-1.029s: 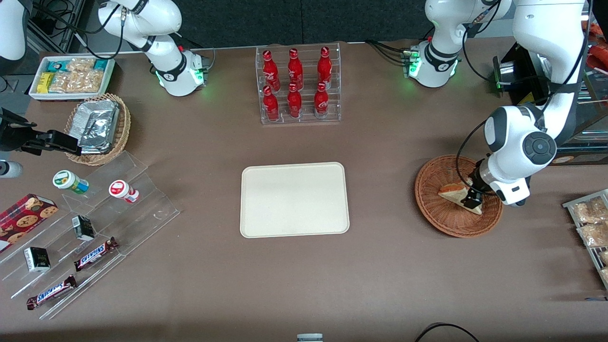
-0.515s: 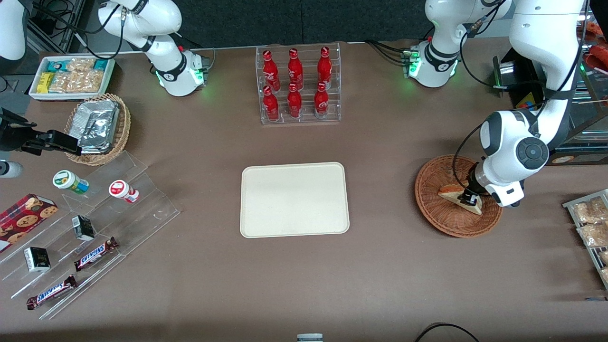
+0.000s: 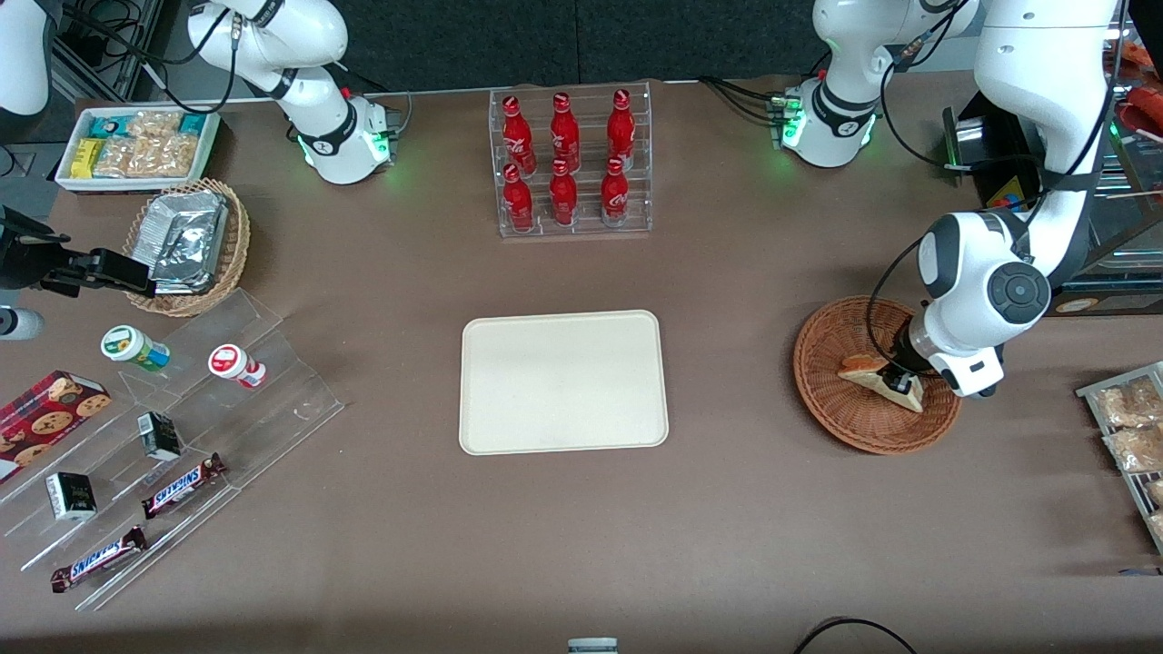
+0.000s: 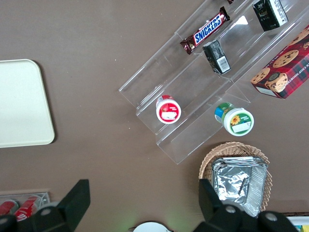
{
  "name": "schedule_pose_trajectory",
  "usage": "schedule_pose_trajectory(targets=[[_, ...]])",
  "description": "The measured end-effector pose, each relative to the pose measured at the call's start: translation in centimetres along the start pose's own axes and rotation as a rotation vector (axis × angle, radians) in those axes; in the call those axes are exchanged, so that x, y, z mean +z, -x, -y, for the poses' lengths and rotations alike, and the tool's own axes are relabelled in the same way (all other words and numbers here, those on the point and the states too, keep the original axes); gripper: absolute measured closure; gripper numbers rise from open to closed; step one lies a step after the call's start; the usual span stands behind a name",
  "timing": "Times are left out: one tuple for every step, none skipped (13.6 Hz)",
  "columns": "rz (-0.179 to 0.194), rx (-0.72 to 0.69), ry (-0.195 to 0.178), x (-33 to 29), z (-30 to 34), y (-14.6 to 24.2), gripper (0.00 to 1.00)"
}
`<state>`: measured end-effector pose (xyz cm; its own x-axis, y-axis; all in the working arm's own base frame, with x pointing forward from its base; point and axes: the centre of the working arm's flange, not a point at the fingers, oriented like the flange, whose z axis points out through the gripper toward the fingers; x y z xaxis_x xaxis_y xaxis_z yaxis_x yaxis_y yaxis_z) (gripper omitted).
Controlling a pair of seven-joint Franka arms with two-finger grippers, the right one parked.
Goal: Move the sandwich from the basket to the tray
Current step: 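Close the left gripper on the sandwich and lift it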
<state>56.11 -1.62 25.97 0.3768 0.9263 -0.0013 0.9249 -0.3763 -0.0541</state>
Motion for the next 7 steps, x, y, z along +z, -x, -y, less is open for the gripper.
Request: schedule_pose_trajectory(targets=[[-0.001,0.003,0.001,-0.6,-0.4,0.0,0.81],[0.002,0.013,-0.014,-1.6,-1.0,0.1,0.85],[0.003,0.034,-0.04,-3.0,-1.9,0.6,0.85],[0.002,0.06,-0.067,-4.9,-2.9,1.6,0.85],[0.0,0.089,-0.086,-7.0,-4.1,2.9,0.85],[-0.004,0.119,-0.093,-9.0,-5.2,4.6,0.85],[-0.011,0.153,-0.091,-10.7,-6.2,6.4,0.85]])
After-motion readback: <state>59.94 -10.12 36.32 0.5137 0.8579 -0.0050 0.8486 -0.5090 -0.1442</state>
